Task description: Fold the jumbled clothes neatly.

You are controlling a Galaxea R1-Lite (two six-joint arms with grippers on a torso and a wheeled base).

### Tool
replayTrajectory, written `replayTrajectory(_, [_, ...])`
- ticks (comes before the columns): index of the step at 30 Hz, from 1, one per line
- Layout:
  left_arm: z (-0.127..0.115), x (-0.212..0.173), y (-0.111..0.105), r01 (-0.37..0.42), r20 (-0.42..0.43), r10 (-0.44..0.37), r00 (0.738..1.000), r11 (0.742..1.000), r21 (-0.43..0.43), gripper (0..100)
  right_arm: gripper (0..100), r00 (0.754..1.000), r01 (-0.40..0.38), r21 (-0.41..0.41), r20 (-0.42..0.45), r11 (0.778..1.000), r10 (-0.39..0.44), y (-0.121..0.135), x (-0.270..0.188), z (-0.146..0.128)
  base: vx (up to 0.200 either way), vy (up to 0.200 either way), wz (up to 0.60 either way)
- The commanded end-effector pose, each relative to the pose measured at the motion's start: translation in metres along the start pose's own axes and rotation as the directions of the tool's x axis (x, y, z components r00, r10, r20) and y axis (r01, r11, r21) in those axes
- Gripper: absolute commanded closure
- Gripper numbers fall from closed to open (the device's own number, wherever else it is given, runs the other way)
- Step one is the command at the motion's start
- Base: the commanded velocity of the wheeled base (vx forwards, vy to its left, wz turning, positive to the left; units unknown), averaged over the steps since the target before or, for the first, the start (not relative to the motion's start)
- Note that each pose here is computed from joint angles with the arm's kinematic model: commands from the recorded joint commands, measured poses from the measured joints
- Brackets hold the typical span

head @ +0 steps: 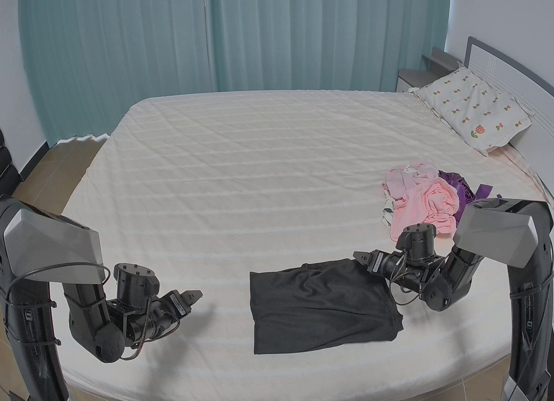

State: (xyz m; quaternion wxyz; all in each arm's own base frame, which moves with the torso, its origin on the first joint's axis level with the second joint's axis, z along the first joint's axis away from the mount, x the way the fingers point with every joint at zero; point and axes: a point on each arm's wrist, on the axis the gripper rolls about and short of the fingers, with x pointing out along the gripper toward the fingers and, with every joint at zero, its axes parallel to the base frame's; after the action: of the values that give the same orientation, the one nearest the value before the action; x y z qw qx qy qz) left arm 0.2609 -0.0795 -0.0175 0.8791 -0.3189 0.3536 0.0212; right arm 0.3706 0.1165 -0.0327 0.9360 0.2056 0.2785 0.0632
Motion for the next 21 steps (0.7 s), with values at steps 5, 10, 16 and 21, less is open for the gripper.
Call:
replayTrajectory(5, [0.000, 0.001, 0.001, -0.004, 0.000, 0.004, 1.000, 1.000, -0.001, 0, 100, 1.000, 0.011, 0.027, -0.021, 1.000, -0.010, -0.004, 0.017, -0.010, 0.000, 0.000, 0.00])
replayTrajectory(10, [0.000, 0.001, 0.000, -0.003, -0.002, 0.003, 1.000, 1.000, 0.001, 0, 100, 1.000, 0.017, 0.047, -0.007, 0.999, -0.016, -0.008, 0.021, -0.006, 0.000, 0.000, 0.00])
replayTrajectory(16, [-0.001, 0.001, 0.000, -0.001, -0.003, 0.001, 1.000, 1.000, 0.003, 0, 100, 0.999, 0.026, 0.115, 0.021, 0.993, -0.028, -0.010, 0.024, 0.002, 0.000, 0.000, 0.00])
replayTrajectory(21, [-0.001, 0.002, 0.000, -0.003, -0.003, 0.003, 1.000, 1.000, 0.003, 0, 100, 0.999, 0.023, 0.138, 0.038, 0.990, -0.028, -0.012, 0.028, 0.006, 0.000, 0.000, 0.00])
